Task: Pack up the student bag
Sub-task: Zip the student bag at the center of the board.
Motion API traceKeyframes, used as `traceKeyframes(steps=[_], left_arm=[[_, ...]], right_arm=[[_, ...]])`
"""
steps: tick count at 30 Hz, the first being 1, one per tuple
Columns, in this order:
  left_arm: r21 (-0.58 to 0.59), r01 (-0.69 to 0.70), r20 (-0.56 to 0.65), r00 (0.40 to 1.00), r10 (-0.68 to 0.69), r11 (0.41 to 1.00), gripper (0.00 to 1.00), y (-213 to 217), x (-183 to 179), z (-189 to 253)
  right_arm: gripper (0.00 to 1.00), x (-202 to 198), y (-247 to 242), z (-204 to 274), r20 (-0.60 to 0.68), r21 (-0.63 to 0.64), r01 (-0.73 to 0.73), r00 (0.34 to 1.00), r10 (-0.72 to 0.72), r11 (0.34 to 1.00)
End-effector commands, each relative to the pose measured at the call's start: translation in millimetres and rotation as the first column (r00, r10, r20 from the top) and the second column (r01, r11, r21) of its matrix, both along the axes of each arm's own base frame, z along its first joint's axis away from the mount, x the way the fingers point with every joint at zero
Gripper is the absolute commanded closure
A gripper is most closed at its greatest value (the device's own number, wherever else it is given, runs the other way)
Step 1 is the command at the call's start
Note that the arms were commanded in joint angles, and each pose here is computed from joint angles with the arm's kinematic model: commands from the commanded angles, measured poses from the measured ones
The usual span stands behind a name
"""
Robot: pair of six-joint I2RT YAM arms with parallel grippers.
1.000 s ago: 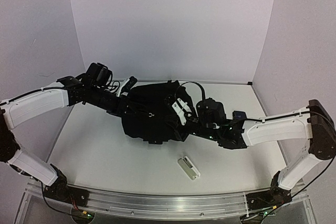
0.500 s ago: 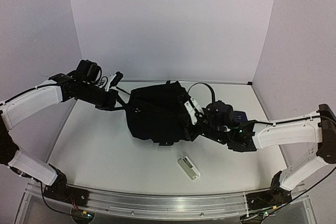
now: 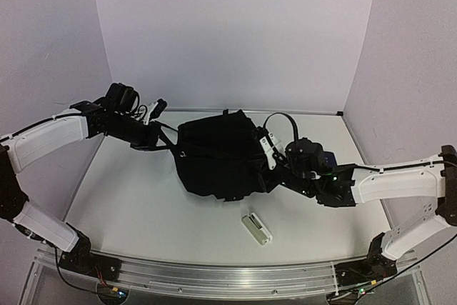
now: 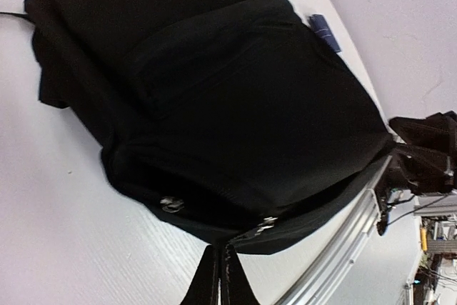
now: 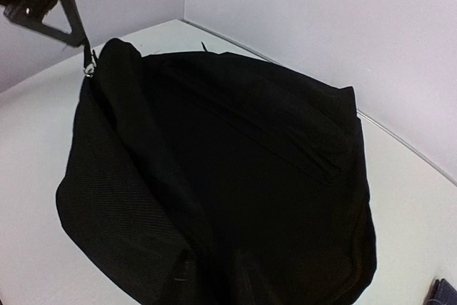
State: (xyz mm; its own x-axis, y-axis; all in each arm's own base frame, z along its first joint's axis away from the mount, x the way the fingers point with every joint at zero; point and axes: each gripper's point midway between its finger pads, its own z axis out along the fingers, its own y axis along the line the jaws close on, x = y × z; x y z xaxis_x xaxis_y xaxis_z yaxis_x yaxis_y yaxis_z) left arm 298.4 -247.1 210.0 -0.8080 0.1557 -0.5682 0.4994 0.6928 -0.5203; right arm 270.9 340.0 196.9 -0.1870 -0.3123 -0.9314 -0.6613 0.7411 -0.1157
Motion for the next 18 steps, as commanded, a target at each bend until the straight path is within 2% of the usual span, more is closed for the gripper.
traceKeyframes(steps=[1,3,7,12,18], left_arm=[[-0.173,0.171,0.069,0.985,-0.161,0.97,1.0,-28,-22,40],[-0.2,0.211,0.075,0.977,-0.2,0.957,1.0,-33,-30,47],[-0.218,0.232,0.074,0.972,-0.221,0.948,1.0,-36,-35,50],[-0.224,0.229,0.075,0.973,-0.218,0.947,1.0,-35,-38,51],[-0.23,0.226,0.085,0.974,-0.212,0.947,1.0,-33,-41,55]], right_arm=[[0.54,-1,20,54,0.009,0.096,-0.063,0.998,0.063,0.993],[0.44,-7,36,57,0.011,0.064,-0.111,0.994,0.111,0.992],[0.36,-14,72,55,0.024,0.007,-0.192,0.981,0.192,0.981],[0.37,-17,117,40,0.026,-0.045,-0.262,0.964,0.263,0.964],[0.4,-7,147,8,0.026,-0.127,-0.261,0.963,0.267,0.957]])
